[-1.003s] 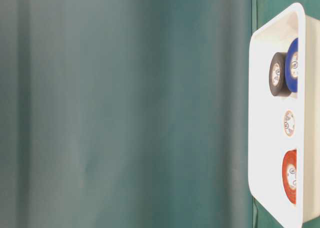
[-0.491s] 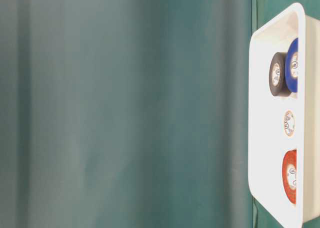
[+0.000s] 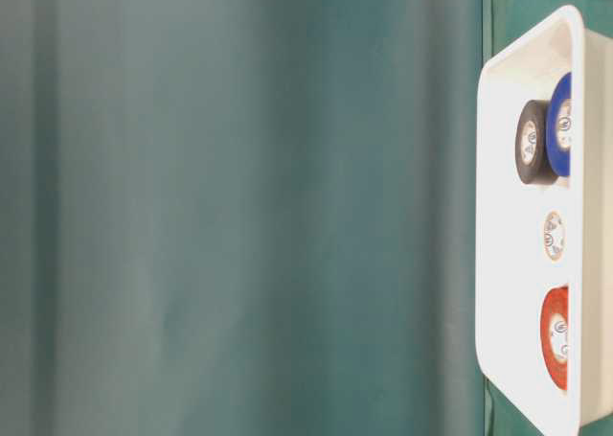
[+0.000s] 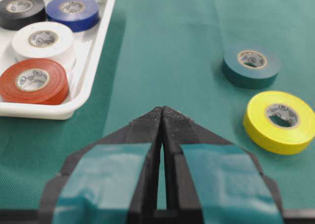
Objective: Put the tape into the white case with the right arm.
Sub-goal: 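Move the right gripper over the teal tape roll and lower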
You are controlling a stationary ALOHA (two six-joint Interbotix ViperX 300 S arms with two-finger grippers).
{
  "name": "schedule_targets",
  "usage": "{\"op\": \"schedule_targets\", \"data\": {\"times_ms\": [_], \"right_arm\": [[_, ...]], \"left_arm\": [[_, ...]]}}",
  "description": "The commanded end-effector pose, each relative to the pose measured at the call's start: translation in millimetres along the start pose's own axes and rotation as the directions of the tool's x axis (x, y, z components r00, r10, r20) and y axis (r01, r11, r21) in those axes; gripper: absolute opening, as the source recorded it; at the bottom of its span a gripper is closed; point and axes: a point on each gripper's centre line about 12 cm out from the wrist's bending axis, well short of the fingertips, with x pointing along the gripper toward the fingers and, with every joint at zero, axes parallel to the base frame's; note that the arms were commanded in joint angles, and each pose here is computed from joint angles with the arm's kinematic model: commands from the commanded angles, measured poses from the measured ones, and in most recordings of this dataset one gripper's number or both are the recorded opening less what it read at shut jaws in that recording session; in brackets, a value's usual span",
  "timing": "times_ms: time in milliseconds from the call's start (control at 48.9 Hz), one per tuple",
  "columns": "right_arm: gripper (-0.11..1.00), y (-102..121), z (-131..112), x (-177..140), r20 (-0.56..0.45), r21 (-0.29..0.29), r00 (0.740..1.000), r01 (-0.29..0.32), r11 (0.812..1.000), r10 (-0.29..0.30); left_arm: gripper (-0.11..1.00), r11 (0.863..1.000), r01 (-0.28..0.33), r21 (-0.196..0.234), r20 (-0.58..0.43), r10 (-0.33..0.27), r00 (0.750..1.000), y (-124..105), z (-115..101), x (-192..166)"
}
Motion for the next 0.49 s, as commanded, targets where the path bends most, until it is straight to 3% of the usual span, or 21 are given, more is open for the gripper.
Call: {"op": "schedule_targets", "data": {"times_ms": [0,471], "right_arm": [[0.5,7.4,23.2,11.9,0.038,-0.022,0.999,-0.018,1.0,0.019],[0.5,31.5,79.4,82.6,0.078,-0.062,0.995,-0.052,0.997,0.057]], "left_arm": [[0.01,1.0,-0.003,-0.002,0.012,0.003,1.0,0.2,5.1,0.6],[0.01,1.0,-0.003,-0.004,0.012,0.003,1.0,0.3,4.7,0.6]]}}
